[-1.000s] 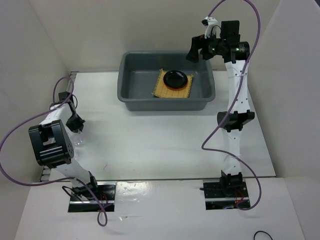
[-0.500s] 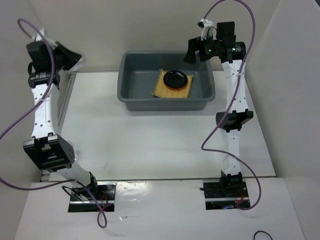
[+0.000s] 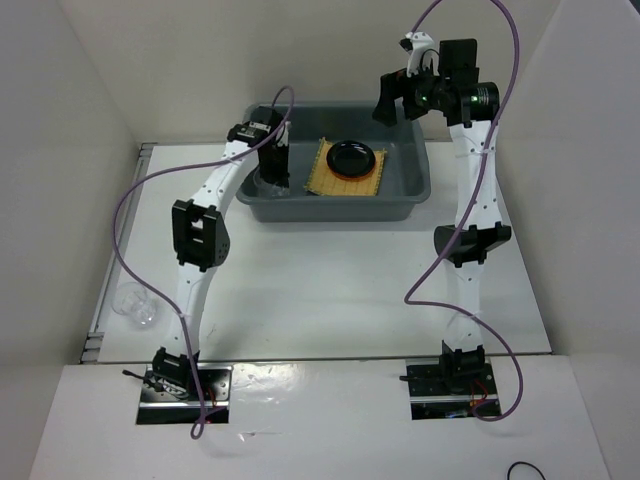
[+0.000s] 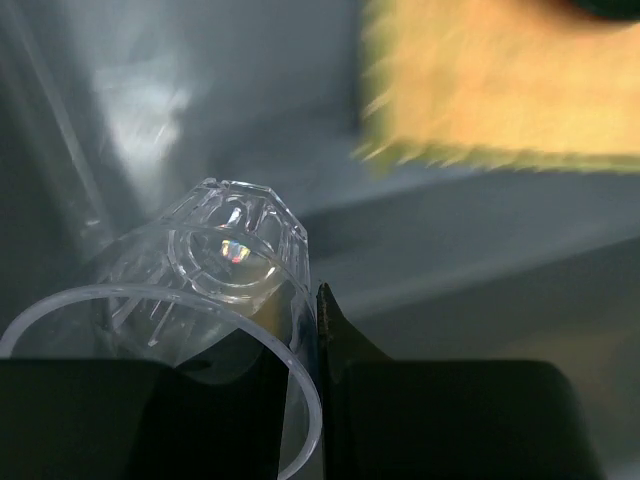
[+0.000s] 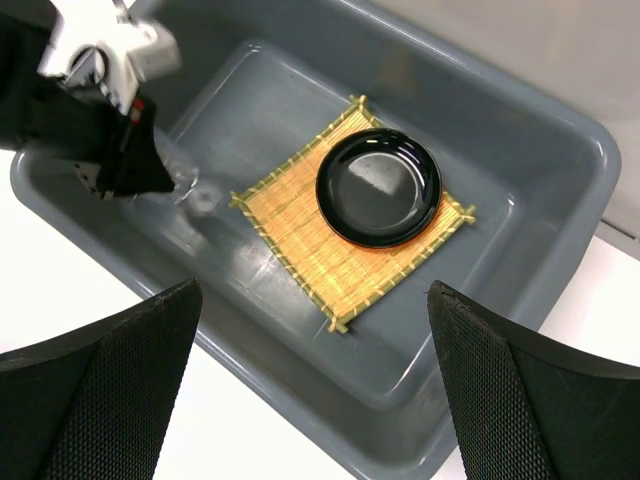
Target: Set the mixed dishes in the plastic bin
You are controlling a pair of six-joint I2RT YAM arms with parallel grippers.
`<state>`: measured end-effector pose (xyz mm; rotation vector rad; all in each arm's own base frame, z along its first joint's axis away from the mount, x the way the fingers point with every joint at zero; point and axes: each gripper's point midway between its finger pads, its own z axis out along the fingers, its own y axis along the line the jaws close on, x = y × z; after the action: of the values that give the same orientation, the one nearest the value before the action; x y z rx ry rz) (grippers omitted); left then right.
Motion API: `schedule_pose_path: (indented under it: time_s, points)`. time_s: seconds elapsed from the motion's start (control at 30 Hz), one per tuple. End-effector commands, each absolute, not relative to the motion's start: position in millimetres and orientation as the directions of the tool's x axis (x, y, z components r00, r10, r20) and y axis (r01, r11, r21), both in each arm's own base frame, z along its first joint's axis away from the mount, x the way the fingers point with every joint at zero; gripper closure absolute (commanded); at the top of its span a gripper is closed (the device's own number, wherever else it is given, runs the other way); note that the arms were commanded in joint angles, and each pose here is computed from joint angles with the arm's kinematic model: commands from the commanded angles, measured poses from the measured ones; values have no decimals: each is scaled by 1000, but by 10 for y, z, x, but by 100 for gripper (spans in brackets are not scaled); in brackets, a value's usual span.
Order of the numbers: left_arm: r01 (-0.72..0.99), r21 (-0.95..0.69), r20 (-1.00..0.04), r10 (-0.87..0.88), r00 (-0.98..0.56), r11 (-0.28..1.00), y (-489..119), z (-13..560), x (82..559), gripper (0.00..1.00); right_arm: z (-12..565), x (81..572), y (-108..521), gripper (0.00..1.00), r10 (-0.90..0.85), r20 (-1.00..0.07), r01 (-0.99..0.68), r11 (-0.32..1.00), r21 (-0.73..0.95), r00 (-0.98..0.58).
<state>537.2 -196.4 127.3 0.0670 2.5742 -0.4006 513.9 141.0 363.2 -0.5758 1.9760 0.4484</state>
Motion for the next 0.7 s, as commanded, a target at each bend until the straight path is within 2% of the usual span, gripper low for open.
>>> schedule_pose_path:
  time_s: [0.0, 0.13, 0.2, 0.27, 0.33, 0.37, 0.4, 0.53, 0.67]
  points:
    - [101, -166, -566, -11, -824, 981, -1561, 1538, 5426, 100, 3890, 4979, 1399, 2, -218, -912, -575, 818, 24, -347]
    - [106, -128, -484, 31, -874, 986, -1626, 1102, 5330, 100, 3920, 4973, 1398, 2, -216, -916, -575, 818, 20, -339]
    - [117, -126, -476, 43, -878, 985, -1692, 1051, 5309, 100, 3950, 4946, 1394, 2, -216, -917, -575, 818, 18, -336]
    - [138, -124, -463, 66, -884, 983, -1817, 950, 5281, 86, 3950, 4945, 1394, 2, -216, -917, -575, 818, 18, -336]
    - [151, -149, -467, 65, -882, 977, -1868, 989, 5282, 67, 3960, 4928, 1392, 2, -216, -916, -575, 818, 19, -338]
    - [165, -158, -465, 74, -882, 974, -1934, 991, 5258, 44, 3957, 4935, 1378, 2, -217, -915, -568, 823, 15, -339]
    - [165, -158, -465, 74, -882, 974, -1935, 991, 5258, 39, 3957, 4935, 1378, 2, -217, -915, -568, 823, 15, -339]
    - [165, -170, -509, 57, -859, 971, -1945, 1256, 5277, 30, 3955, 4943, 1364, 2, -218, -915, -561, 827, 12, -340]
    - [73, -90, -673, -6, -740, 993, -1652, 2248, 5290, 27, 3975, 4953, 1365, 2, -217, -919, -562, 827, 7, -330]
